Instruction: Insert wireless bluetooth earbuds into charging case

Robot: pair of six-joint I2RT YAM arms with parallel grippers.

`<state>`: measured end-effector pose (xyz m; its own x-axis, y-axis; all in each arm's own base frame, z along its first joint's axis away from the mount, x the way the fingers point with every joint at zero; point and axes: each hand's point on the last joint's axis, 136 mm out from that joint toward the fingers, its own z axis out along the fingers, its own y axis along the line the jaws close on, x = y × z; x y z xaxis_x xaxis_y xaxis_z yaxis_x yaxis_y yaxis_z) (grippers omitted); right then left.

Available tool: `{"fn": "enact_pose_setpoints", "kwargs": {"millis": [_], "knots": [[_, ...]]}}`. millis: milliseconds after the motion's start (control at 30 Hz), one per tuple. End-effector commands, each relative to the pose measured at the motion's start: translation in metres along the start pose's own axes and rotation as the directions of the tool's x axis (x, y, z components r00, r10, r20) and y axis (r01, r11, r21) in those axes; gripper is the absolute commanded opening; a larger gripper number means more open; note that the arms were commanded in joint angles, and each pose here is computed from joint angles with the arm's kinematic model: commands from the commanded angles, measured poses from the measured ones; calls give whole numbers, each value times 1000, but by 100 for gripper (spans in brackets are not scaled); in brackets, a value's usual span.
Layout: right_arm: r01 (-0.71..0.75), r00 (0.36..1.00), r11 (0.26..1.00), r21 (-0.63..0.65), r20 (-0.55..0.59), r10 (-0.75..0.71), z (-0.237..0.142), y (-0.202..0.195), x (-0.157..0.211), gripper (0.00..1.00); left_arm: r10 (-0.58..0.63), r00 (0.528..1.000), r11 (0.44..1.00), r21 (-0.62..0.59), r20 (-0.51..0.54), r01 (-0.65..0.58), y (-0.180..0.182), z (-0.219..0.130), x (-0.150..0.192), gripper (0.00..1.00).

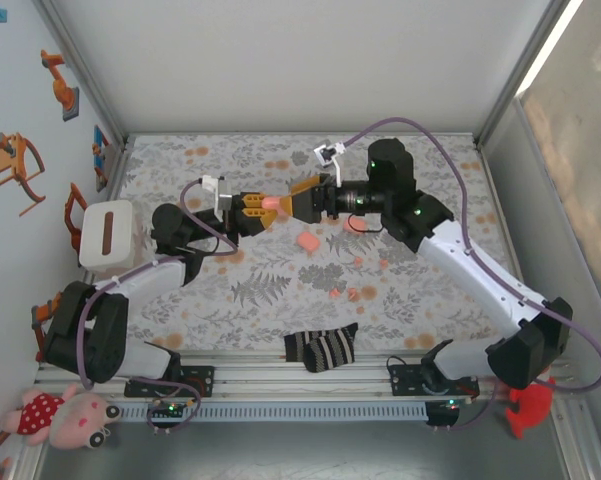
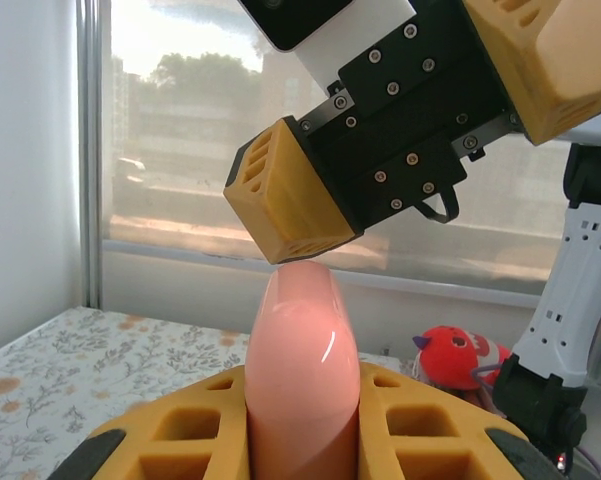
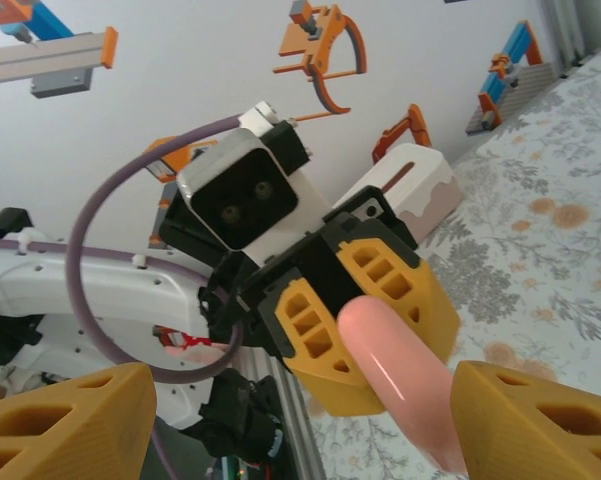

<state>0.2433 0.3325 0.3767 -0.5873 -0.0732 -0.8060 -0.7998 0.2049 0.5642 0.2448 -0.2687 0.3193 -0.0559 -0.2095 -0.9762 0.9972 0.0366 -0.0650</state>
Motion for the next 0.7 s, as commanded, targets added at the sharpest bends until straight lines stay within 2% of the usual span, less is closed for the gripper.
{"fn": "enact_pose_setpoints", "kwargs": {"millis": [0,400,567,667], "knots": [[94,995,992,83,35,-98,-14,6,-11,77,54,999,998,-16,6,-53,-4,-3,-10,0],[172,971,940,295,108,-212,-42,-13,-14,77,101,992,988,-106,-81,-110,-21,-17,-10,0],[155,965,900,406,133,-226,-57,-28,-12,77,94,988,979,-168,-126,-115,-28,-26,-9,0],[139,964,870,472,139,-229,-66,-38,-8,77,51,987,970,-229,-150,-85,-28,-33,-6,0]]}}
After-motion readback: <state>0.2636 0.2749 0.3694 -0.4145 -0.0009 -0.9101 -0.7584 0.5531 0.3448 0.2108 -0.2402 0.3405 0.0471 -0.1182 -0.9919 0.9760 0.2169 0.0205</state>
